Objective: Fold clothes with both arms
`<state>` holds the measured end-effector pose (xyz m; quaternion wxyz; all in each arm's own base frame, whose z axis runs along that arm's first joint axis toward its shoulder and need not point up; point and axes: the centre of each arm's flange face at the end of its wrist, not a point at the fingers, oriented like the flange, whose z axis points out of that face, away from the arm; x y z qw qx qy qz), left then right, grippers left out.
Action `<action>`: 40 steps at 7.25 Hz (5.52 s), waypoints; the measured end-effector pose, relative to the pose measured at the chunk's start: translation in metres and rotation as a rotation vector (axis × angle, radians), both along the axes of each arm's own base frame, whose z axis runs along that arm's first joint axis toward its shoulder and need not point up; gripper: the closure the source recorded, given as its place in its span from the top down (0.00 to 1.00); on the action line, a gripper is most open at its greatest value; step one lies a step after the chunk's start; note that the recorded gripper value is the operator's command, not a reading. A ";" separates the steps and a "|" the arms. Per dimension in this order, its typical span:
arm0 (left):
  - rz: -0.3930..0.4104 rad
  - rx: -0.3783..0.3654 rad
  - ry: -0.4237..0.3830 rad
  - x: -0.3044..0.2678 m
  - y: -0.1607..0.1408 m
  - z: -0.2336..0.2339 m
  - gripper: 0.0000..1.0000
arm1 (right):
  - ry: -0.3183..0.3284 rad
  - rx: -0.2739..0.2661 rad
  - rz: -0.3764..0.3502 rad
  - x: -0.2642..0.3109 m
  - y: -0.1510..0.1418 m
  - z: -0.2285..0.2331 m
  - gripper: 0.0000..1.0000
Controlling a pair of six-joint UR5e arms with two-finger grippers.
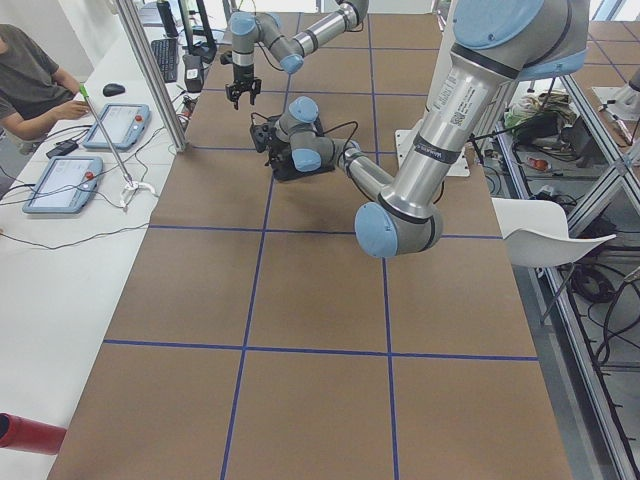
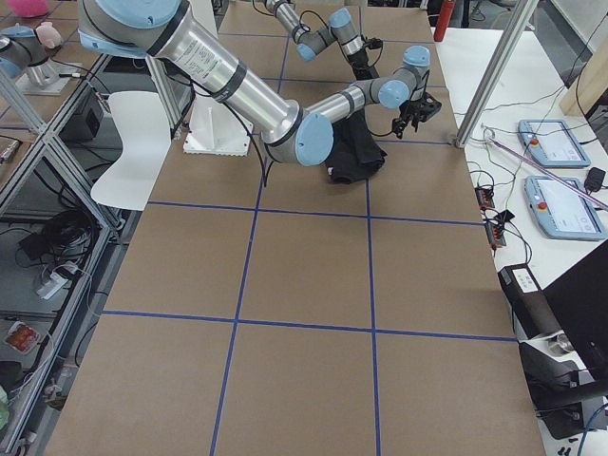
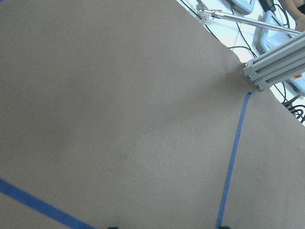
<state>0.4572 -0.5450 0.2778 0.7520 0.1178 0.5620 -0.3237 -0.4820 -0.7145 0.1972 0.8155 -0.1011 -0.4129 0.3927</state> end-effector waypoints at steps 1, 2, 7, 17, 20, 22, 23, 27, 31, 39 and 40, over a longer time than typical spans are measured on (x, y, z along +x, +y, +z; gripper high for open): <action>0.017 0.002 0.012 -0.001 0.001 -0.004 0.99 | -0.011 0.009 -0.012 -0.005 0.008 -0.004 1.00; 0.039 0.005 0.029 -0.004 0.004 -0.011 0.99 | -0.028 0.019 -0.028 -0.012 0.034 -0.004 0.60; 0.085 0.066 0.012 -0.050 -0.019 -0.017 0.99 | 0.000 0.085 -0.101 -0.046 0.198 -0.030 0.00; 0.124 0.065 0.006 -0.082 -0.028 -0.013 0.99 | 0.190 0.209 -0.234 -0.122 0.181 -0.012 0.00; 0.124 0.058 0.000 -0.083 -0.028 -0.007 1.00 | 0.186 0.224 -0.204 -0.138 0.125 -0.025 0.00; 0.126 0.052 -0.007 -0.084 -0.027 0.000 1.00 | 0.145 0.254 -0.166 -0.154 0.085 -0.049 0.00; 0.125 0.052 -0.006 -0.084 -0.026 0.000 1.00 | 0.130 0.272 -0.148 -0.159 0.071 -0.059 0.00; 0.125 0.052 -0.012 -0.086 -0.024 0.005 0.99 | 0.090 0.239 -0.195 -0.132 0.077 -0.114 0.00; 0.124 0.059 -0.007 -0.092 -0.022 0.002 1.00 | 0.122 0.223 -0.343 -0.130 0.208 -0.069 0.00; 0.151 0.063 0.025 -0.152 0.022 0.015 1.00 | 0.061 0.343 -0.210 -0.210 0.128 -0.107 0.00; 0.151 0.065 0.027 -0.155 0.026 0.015 1.00 | 0.046 0.366 -0.196 -0.216 0.124 -0.120 0.00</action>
